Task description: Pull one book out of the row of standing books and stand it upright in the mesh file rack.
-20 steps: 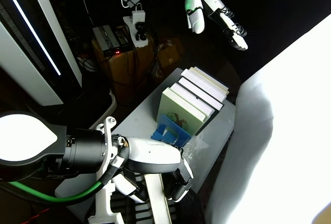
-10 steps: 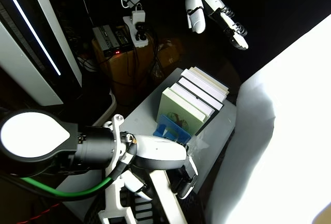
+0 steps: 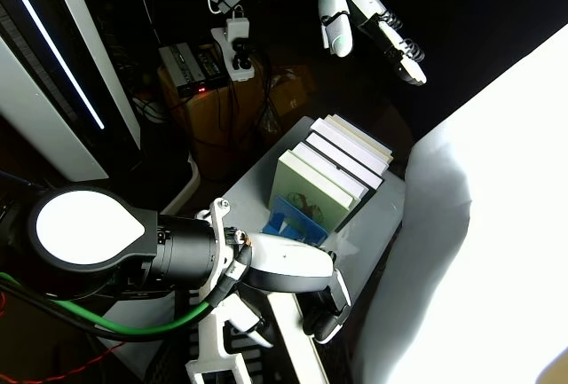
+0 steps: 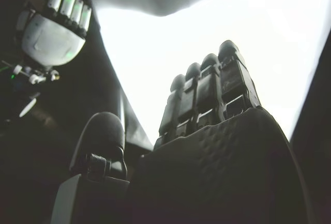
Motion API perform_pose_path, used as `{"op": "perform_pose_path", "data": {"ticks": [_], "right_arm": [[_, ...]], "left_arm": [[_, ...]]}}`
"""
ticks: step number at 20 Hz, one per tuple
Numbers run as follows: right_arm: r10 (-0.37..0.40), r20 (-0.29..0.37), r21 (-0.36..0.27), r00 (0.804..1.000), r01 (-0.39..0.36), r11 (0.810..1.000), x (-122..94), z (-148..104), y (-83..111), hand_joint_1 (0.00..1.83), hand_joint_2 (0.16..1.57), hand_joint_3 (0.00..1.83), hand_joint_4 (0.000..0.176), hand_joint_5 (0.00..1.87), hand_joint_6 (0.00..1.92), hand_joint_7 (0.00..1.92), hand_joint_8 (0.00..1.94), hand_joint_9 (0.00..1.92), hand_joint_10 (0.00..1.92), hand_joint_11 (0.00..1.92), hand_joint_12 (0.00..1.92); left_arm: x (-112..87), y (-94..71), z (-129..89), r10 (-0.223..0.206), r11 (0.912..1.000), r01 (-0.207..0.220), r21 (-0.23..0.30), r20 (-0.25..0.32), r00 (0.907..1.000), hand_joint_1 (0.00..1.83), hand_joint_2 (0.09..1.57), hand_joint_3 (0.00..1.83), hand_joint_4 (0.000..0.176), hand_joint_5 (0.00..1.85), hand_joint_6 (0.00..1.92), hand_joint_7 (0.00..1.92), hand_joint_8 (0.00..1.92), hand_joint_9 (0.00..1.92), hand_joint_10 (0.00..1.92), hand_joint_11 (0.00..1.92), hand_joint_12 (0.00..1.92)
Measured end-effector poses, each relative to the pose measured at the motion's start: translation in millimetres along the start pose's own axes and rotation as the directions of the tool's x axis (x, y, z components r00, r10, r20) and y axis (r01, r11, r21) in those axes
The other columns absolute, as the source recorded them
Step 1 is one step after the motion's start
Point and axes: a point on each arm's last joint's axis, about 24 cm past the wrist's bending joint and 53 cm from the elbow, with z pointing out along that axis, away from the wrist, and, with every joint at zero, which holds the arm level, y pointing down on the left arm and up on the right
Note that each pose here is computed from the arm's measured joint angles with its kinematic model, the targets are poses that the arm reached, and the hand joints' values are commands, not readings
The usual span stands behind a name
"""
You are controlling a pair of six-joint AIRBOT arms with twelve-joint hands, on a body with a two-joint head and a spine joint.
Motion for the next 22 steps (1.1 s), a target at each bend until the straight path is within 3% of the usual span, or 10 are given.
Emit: {"op": "perform_pose_path", "data": {"ticks": [9,13,15,16,17,18,19,20,21,22], "right_arm": [[-0.027,-0.001,-0.006,1.0,0.027,1.0,-1.0,-2.6,3.9,1.03,1.03,0.0,0.0,0.0,0.0,0.0,0.0,0.01,0.19,0.0,1.1],[-0.024,0.022,-0.014,0.999,0.024,1.0,-9.9,-19.1,3.3,0.91,1.08,0.0,0.0,0.0,0.0,0.0,0.0,0.01,0.04,0.0,1.15],[0.087,0.07,0.017,0.994,-0.088,0.996,-23.8,-38.3,-17.5,0.81,1.13,0.01,0.0,0.0,0.0,0.0,0.0,0.02,0.04,0.0,1.07],[0.255,0.107,0.036,0.961,-0.26,0.965,-26.3,-47.3,-32.6,0.68,1.24,0.01,0.0,0.0,0.0,0.0,0.0,0.0,0.0,0.0,0.15],[0.339,0.131,0.038,0.932,-0.347,0.937,-26.1,-54.3,-41.1,0.7,1.27,0.01,0.0,0.0,0.0,0.0,0.0,0.0,0.0,0.04,0.06],[0.379,0.14,0.034,0.915,-0.387,0.921,-25.4,-56.3,-42.8,0.64,1.3,0.0,0.0,0.0,0.0,0.0,0.0,0.05,0.01,0.01,0.87],[0.462,0.162,0.013,0.872,-0.47,0.883,-26.0,-58.4,-42.5,0.64,1.3,0.0,0.0,0.0,0.0,0.0,0.0,0.05,0.01,0.01,0.87],[0.596,0.199,-0.032,0.778,-0.603,0.797,-29.6,-61.3,-40.7,0.46,1.34,0.0,0.124,0.0,0.0,0.0,0.0,0.12,0.05,0.0,1.53],[0.665,0.217,-0.075,0.715,-0.667,0.741,-34.2,-65.0,-35.0,0.44,1.35,0.0,0.127,0.0,0.0,0.0,0.0,0.1,0.04,0.0,1.52],[0.714,0.229,-0.116,0.661,-0.71,0.695,-38.9,-68.8,-29.0,0.4,1.33,0.0,0.083,0.0,0.0,0.0,0.0,0.1,0.04,0.0,1.29]], "left_arm": [[-0.7,-0.7,-0.4,-0.001,1.0,0.001,0.004,0.003,1.0,0.0,1.47,0.0,0.002,0.0,0.0,0.0,0.0,0.0,0.0,0.0,0.0],[-0.8,-0.2,-0.6,-0.002,1.0,0.002,0.003,0.004,1.0,0.01,1.47,0.0,0.0,0.0,0.0,0.0,0.0,0.0,0.0,0.0,0.0],[0.5,-0.4,-0.8,-0.004,1.0,0.004,0.002,0.002,1.0,0.04,1.47,0.0,0.0,0.0,0.0,0.0,0.0,0.0,0.0,0.0,0.0],[1.4,-0.7,-0.9,-0.005,1.0,0.005,0.003,0.0,1.0,0.04,1.46,0.0,0.0,0.0,0.0,0.0,0.0,0.0,0.0,0.0,0.0],[0.8,-0.4,-0.9,-0.007,1.0,0.007,0.002,0.003,1.0,0.04,1.46,0.0,0.0,0.0,0.0,0.0,0.0,0.0,0.0,0.0,0.0],[0.4,-0.2,-0.9,-0.008,1.0,0.008,0.001,0.004,1.0,0.04,1.46,0.0,0.0,0.0,0.0,0.0,0.0,0.0,0.0,0.0,0.0],[0.4,-0.2,-0.9,-0.008,1.0,0.008,0.001,0.004,1.0,0.04,1.46,0.0,0.0,0.0,0.0,0.0,0.0,0.0,0.0,0.0,0.0],[1.3,-0.7,-0.9,-0.005,1.0,0.005,0.003,0.001,1.0,0.04,1.47,0.0,0.0,0.0,0.0,0.0,0.0,0.0,0.0,0.0,0.0],[2.4,-1.3,-0.7,-0.002,1.0,0.002,0.005,-0.004,1.0,0.04,1.46,0.0,0.0,0.0,0.0,0.0,0.0,0.0,0.0,0.0,0.0],[3.2,-1.7,-0.4,0.0,1.0,0.0,0.005,-0.007,1.0,0.06,1.47,0.0,0.001,0.0,0.0,0.0,0.0,0.0,0.0,0.0,0.0]]}}
